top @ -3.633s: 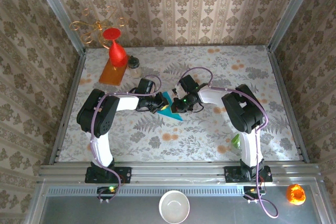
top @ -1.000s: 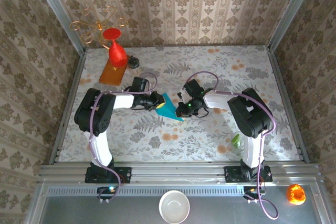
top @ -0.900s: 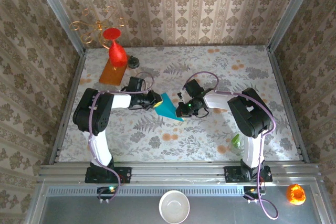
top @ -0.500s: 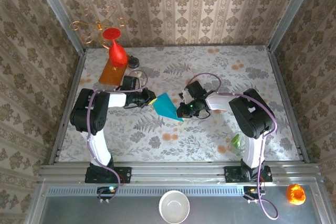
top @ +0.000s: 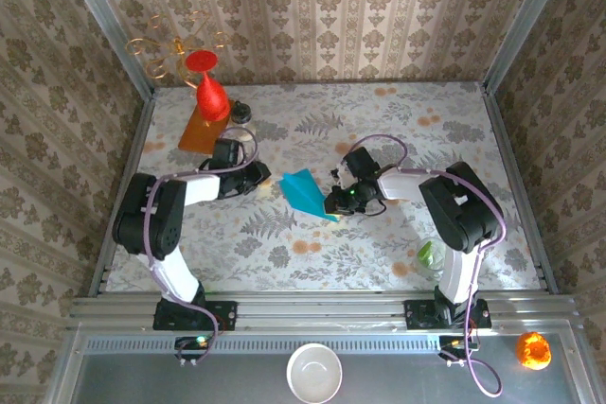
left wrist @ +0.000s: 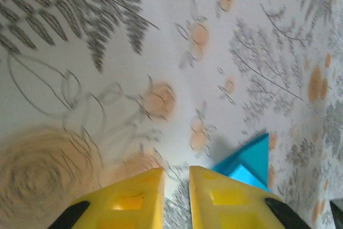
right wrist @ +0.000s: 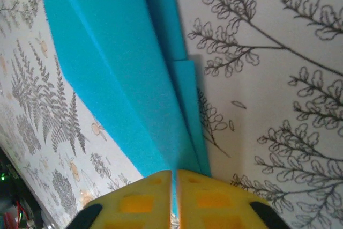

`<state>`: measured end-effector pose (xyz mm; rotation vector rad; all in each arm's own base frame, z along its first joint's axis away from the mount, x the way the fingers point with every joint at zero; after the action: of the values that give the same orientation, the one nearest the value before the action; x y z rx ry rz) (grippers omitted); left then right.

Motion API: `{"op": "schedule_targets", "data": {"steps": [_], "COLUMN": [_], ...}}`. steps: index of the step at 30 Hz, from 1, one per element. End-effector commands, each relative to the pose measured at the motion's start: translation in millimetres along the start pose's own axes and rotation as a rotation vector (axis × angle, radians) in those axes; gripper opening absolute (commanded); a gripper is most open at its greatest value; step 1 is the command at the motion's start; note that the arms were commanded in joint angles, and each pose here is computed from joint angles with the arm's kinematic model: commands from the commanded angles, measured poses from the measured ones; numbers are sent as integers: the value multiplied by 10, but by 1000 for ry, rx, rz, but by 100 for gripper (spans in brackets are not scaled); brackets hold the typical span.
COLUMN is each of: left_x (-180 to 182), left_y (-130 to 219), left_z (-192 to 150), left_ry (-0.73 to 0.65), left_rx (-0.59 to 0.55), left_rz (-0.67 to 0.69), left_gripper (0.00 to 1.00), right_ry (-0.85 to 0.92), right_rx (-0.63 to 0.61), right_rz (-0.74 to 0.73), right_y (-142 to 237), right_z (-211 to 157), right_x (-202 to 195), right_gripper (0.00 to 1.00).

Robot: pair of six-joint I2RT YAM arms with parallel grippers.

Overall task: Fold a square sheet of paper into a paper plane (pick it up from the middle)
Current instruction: Fourth fold the wing at the center of the table.

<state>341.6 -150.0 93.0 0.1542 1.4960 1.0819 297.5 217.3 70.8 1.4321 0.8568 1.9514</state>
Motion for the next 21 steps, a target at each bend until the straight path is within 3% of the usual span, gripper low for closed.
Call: {"op": "schedule_targets", "data": {"steps": [1,6,10,21], "left_x": [-115,-147,-173,-177], "left_y": [180,318,342,304], "left_z": [-104,-321,-433,-488], "left_ry": [-11,-11,2,31], "left_rx": [-51,-71,-64,-47], "left_rz": [-7,-3,-31,-88], "left_gripper": [26,39,48,57], "right_ry": [0,77,132,246], "right_rx": [-96,-183,-161,-66], "right_rz": [34,-27,-48,31], "right_y": [220,341,290,79], "right_z": [139,313,431,637], "right_x": [166,185,137,188], "right_gripper": [21,36,38,40]}}
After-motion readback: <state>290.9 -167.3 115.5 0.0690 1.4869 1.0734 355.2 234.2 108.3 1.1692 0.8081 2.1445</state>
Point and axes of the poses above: each hand's point on the last joint's axis, 136 mm out from that joint toward the fingers, its own y axis back along the fingers, its own x axis along the line the jaws close on, z = x × y, the point moved 7 cm from there along y, back along the fingers, and after that the axes turned 8 degrees about y, right-handed, at the moved point
